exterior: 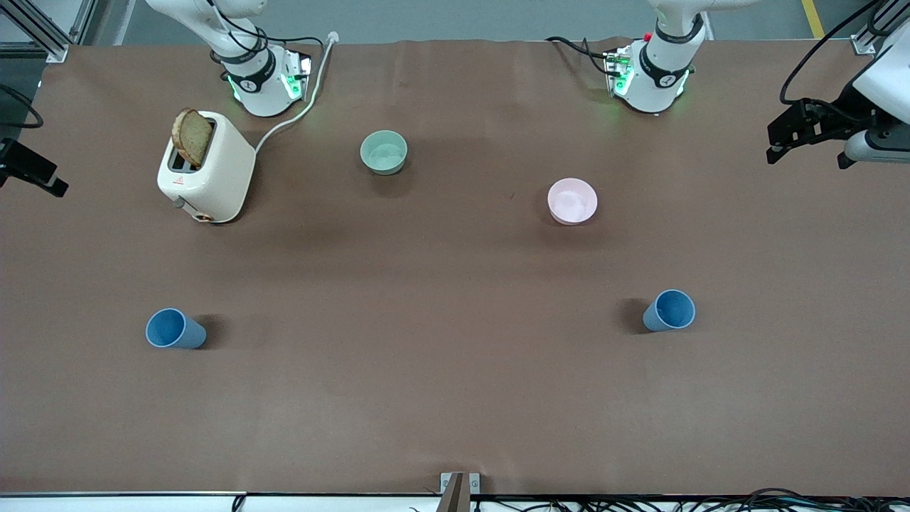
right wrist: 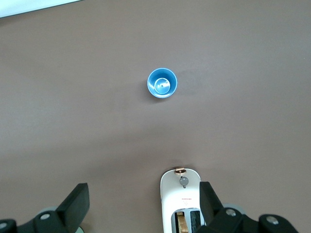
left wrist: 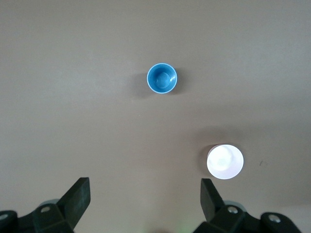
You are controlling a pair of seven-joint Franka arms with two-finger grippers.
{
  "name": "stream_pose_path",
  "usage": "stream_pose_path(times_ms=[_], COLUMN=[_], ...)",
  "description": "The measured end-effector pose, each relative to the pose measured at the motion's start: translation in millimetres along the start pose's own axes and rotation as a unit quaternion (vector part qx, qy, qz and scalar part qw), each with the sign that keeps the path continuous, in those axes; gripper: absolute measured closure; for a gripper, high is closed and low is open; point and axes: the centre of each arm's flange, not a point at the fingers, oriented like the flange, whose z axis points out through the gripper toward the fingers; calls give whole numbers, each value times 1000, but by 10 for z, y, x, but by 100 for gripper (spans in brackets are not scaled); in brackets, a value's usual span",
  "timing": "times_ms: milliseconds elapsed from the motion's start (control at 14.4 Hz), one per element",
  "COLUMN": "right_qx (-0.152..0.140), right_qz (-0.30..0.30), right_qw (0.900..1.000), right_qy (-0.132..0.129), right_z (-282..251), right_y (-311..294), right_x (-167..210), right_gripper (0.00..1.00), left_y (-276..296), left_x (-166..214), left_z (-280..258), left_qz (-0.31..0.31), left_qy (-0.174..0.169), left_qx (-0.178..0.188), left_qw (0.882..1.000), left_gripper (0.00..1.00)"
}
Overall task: Stack blue cups with both arms
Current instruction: 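Reach the left and right grippers down to the two blue cups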
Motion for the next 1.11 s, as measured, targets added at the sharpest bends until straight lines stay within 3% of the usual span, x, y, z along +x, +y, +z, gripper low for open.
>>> stream_pose_path(times_ms=[696,904,1113], right_qx=[-1,-4,-8], right_qz=[-3,-2,3], right_qw=[1000,1000,999], right_qy=[-6,-23,-37], right_z=[41,451,1265], right_y=[6,86,248], right_x=[6,224,643], right_gripper=[0,0,0], left_y=[-241,-304,-303], left_x=[202,703,1090], left_z=[179,981,2171], left_qz=[-19,-24,-43], left_qy=[-7,-6,-10], left_qx=[-4,-13,-23], left_qw=[1000,1000,999], left_gripper=[0,0,0])
